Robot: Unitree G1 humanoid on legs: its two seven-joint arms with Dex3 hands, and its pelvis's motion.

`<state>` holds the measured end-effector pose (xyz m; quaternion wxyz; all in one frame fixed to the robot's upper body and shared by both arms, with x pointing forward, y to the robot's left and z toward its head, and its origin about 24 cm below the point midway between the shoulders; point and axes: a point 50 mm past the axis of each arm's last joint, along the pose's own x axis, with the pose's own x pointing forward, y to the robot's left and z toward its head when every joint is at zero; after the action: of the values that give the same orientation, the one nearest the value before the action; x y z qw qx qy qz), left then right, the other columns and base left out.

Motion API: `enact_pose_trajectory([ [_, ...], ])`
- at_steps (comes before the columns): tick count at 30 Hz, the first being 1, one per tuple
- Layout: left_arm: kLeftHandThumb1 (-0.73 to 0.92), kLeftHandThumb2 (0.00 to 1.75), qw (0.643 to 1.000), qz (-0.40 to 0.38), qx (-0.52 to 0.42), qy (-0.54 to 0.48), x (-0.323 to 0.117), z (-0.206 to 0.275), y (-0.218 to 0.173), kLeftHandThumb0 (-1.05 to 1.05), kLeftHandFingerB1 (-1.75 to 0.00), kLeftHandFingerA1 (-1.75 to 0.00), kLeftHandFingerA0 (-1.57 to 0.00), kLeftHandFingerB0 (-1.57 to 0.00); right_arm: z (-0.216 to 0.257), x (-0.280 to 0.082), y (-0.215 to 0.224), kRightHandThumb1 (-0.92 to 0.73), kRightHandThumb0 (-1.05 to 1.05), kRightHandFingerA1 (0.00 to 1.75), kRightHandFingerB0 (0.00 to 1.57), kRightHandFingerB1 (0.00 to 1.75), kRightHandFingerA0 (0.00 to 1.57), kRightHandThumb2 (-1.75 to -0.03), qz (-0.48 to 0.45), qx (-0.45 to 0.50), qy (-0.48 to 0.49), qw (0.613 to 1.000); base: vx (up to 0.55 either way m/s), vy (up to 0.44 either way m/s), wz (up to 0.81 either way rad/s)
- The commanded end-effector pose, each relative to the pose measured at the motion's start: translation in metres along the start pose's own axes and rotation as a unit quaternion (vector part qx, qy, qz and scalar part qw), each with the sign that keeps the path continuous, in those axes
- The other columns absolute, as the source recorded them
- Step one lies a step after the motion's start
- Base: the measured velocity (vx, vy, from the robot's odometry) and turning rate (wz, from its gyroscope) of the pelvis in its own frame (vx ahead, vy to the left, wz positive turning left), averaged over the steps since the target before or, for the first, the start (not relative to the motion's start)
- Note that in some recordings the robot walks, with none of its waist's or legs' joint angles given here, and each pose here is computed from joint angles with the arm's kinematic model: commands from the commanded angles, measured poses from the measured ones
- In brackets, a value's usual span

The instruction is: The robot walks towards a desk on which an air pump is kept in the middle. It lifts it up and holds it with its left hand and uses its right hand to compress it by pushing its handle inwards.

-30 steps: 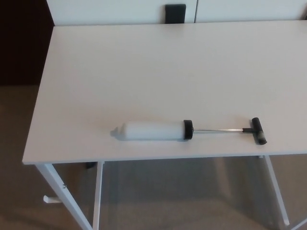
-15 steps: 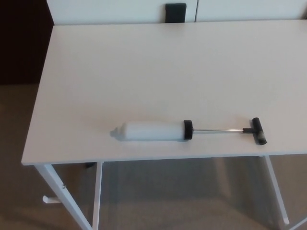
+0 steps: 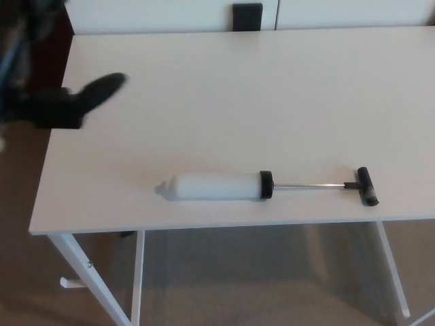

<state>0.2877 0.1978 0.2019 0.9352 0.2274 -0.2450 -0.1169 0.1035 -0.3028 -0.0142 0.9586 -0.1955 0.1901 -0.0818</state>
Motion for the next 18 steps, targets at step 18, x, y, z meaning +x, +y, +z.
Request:
enact_pose_trajectory([
  [18, 0.45, 0.79, 0.803, -0.401, 0.418, 0.139, 0.028, -0.069, -0.139, -0.72, -0.16, -0.2, -0.1, -0.1, -0.001, 0.003, 0.001, -0.68, -0.18, 0.52, 0.6, 0.49, 0.73, -0.6, 0.008, -0.007, 0.006, 1.0, 0.0, 0.0, 0.0],
])
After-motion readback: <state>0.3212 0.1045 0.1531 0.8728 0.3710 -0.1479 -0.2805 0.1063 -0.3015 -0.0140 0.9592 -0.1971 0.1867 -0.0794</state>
